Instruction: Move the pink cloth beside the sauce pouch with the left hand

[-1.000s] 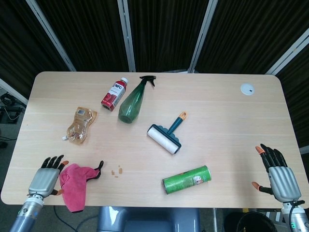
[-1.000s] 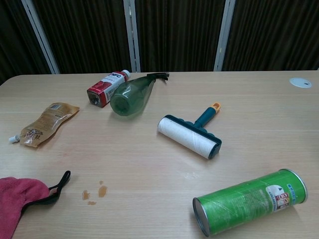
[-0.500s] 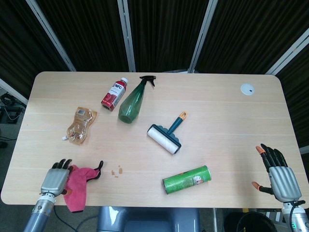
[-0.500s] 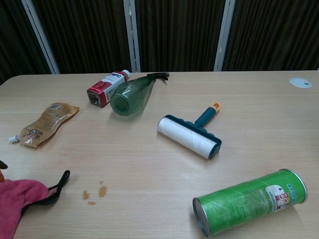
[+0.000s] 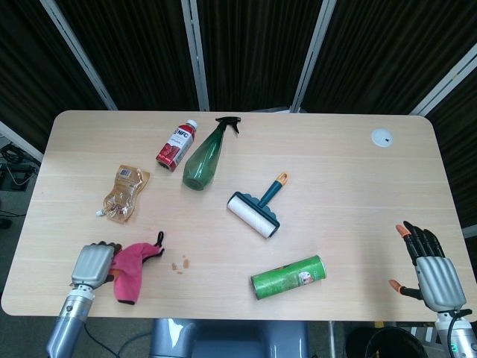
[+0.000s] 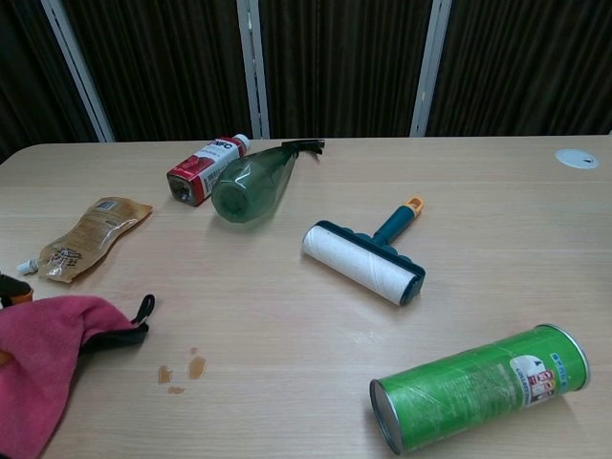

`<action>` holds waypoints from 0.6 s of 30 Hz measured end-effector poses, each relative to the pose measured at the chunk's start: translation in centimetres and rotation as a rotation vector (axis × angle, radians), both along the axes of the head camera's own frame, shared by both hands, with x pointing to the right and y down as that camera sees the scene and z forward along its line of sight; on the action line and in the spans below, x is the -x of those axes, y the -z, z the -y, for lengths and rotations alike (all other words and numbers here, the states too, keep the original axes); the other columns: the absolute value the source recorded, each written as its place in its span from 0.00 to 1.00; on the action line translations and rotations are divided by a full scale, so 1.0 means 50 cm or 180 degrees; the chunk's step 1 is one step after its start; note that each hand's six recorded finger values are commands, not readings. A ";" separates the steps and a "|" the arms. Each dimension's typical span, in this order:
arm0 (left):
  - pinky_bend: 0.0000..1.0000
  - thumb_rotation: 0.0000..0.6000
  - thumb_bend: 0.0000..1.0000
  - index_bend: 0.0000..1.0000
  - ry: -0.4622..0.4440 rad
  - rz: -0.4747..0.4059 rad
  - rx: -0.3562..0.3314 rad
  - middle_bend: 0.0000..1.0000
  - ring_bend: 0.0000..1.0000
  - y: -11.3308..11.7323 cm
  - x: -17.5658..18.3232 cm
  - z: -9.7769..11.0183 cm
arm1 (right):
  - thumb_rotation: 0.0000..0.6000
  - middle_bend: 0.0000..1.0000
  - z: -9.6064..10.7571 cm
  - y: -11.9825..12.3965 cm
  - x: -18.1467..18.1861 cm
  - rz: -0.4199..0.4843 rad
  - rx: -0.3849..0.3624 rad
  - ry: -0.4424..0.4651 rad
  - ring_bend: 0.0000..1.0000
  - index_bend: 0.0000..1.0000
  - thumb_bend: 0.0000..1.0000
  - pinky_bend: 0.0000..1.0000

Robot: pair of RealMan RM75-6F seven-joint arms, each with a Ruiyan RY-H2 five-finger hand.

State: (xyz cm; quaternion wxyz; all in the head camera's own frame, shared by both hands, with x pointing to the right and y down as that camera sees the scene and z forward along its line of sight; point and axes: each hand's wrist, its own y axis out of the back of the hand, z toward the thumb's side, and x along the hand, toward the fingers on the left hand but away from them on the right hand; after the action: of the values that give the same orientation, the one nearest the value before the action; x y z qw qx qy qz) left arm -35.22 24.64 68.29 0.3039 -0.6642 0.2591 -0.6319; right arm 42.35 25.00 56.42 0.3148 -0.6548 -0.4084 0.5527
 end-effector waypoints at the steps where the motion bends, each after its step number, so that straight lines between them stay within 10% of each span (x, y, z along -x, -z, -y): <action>1: 0.49 1.00 0.62 0.74 0.0001 -0.0054 -0.0060 0.49 0.40 0.004 -0.012 0.015 | 1.00 0.00 0.000 0.000 0.000 -0.0001 0.0001 -0.0001 0.00 0.00 0.00 0.00; 18: 0.49 1.00 0.62 0.74 -0.0109 -0.0572 -0.0234 0.49 0.40 0.027 -0.192 0.099 | 1.00 0.00 0.002 -0.001 -0.004 0.0013 0.0011 -0.0027 0.00 0.00 0.00 0.00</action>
State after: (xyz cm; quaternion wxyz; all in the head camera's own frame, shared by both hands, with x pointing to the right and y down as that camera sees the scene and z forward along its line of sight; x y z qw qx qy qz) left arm -25.62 19.67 66.96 0.3144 -0.7109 0.2969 -0.5546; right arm 42.57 24.91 56.48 0.3105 -0.6547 -0.4108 0.5533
